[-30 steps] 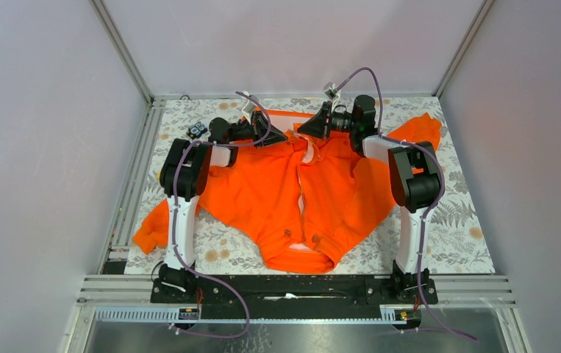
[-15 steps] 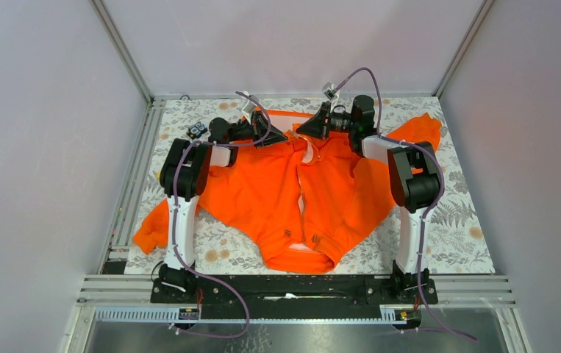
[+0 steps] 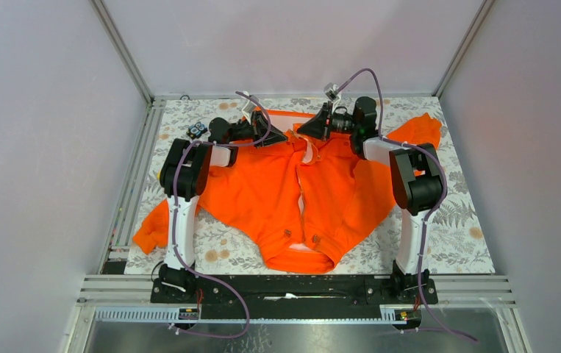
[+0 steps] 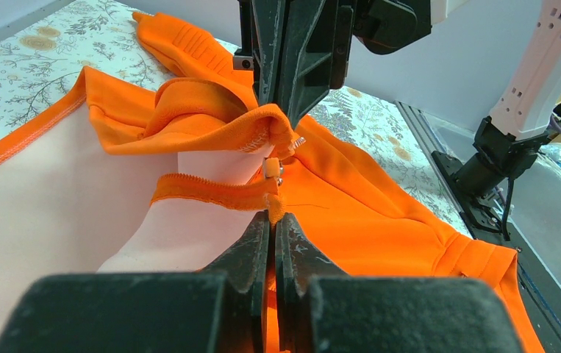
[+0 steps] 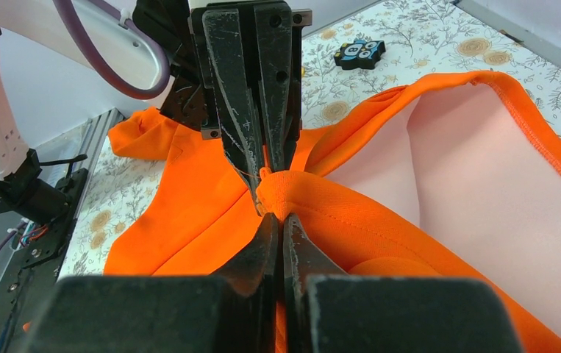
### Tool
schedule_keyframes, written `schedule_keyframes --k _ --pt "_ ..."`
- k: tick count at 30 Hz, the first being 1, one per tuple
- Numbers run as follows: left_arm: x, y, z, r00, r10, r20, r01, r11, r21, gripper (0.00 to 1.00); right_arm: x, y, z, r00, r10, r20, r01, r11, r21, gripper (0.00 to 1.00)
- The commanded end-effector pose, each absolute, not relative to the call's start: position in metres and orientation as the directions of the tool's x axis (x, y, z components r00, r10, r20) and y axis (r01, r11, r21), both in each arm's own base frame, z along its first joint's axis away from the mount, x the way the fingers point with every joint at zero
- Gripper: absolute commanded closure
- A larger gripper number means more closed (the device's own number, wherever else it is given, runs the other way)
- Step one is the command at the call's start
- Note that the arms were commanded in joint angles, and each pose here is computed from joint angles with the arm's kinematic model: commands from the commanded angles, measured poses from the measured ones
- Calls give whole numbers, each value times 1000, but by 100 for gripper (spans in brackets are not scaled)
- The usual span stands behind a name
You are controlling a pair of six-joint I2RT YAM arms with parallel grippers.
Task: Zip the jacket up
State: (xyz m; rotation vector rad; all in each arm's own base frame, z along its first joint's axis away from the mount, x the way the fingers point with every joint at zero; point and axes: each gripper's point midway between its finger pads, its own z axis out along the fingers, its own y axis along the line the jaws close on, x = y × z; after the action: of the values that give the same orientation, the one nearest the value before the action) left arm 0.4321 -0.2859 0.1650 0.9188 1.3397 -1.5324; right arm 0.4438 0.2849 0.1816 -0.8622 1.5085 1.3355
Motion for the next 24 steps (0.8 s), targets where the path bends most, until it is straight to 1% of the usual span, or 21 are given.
schedule_keyframes --k 1,3,8,14,24 --pt "430 -284 193 -178 -174 -969 984 -45 -173 100 441 287 214 -242 88 -966 -956 148 253 100" --pt "429 -285 193 -177 -172 -969 984 -48 -171 100 443 287 212 -246 87 -965 -953 162 257 100" --pt "428 -285 193 -171 -172 -970 985 -47 -165 100 459 283 200 -265 56 -963 -931 246 270 100" --pt "428 -285 193 -171 -171 -970 985 -47 -166 100 457 284 199 -265 55 -963 -934 233 270 100" --pt "430 -287 191 -185 -169 -968 983 -54 -178 100 448 285 215 -229 98 -969 -950 193 244 100"
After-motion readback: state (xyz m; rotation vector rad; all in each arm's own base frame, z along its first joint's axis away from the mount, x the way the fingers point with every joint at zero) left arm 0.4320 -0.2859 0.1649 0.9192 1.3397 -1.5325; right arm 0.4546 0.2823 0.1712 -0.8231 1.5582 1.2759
